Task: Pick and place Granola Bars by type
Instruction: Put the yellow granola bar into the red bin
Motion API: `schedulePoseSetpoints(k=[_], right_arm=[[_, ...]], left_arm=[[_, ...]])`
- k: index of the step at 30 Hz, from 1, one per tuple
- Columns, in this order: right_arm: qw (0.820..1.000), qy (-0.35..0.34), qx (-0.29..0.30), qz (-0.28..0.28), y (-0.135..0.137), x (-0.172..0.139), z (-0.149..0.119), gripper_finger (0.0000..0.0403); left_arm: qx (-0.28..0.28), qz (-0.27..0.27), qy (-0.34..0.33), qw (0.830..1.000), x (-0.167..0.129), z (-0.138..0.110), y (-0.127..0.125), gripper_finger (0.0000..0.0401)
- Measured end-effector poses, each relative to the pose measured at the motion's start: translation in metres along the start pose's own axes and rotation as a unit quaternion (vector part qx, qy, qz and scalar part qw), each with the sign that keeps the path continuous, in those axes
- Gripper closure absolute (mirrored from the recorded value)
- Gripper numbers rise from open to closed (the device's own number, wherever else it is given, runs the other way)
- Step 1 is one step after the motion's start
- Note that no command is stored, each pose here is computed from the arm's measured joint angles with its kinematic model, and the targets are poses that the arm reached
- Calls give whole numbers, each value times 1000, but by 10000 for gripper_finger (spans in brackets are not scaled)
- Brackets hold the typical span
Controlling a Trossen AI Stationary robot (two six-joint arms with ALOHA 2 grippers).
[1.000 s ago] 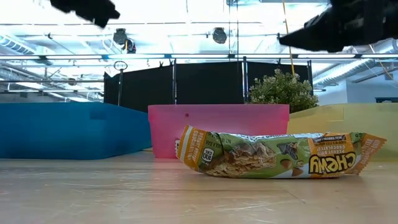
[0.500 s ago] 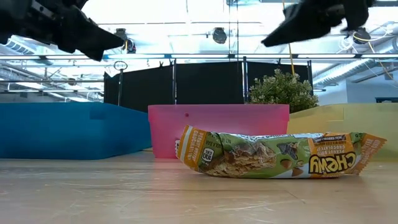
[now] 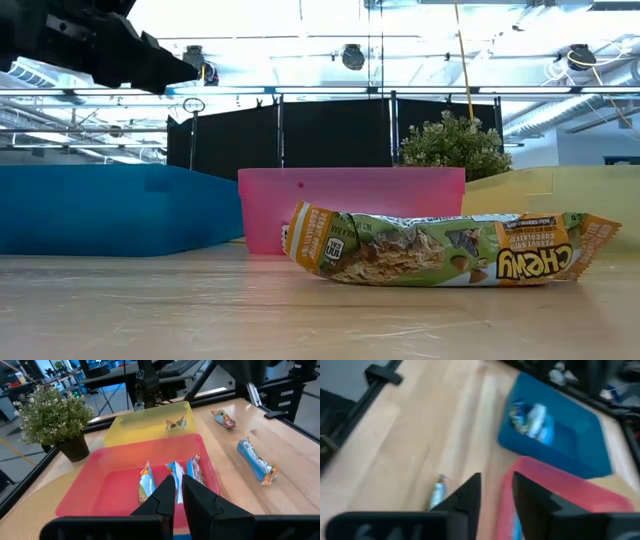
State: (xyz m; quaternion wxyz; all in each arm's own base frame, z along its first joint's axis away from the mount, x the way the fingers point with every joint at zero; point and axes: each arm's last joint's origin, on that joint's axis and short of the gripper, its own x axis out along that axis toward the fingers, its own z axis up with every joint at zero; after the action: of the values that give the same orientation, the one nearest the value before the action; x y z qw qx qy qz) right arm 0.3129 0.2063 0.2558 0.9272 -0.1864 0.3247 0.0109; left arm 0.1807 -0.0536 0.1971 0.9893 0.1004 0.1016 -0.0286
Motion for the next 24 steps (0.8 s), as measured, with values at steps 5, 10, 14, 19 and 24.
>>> schedulePoseSetpoints(k=[5, 10, 14, 19, 24], right_arm=[[999, 44, 10, 23, 32, 24, -15, 239], [995, 85, 58, 18, 53, 42, -34, 206], [991, 98, 91, 19, 60, 47, -40, 200], [987, 117, 111, 22, 66, 56, -48, 207], [984, 144, 105, 26, 68, 65, -60, 226]], left_arm=[[27, 0, 0, 1000, 0, 0, 0, 370], [34, 0, -2, 999, 0, 0, 0, 369], [33, 1, -6, 999, 0, 1, 0, 373], [30, 3, -17, 999, 0, 3, 0, 386], [29, 3, -19, 999, 0, 4, 1, 397]])
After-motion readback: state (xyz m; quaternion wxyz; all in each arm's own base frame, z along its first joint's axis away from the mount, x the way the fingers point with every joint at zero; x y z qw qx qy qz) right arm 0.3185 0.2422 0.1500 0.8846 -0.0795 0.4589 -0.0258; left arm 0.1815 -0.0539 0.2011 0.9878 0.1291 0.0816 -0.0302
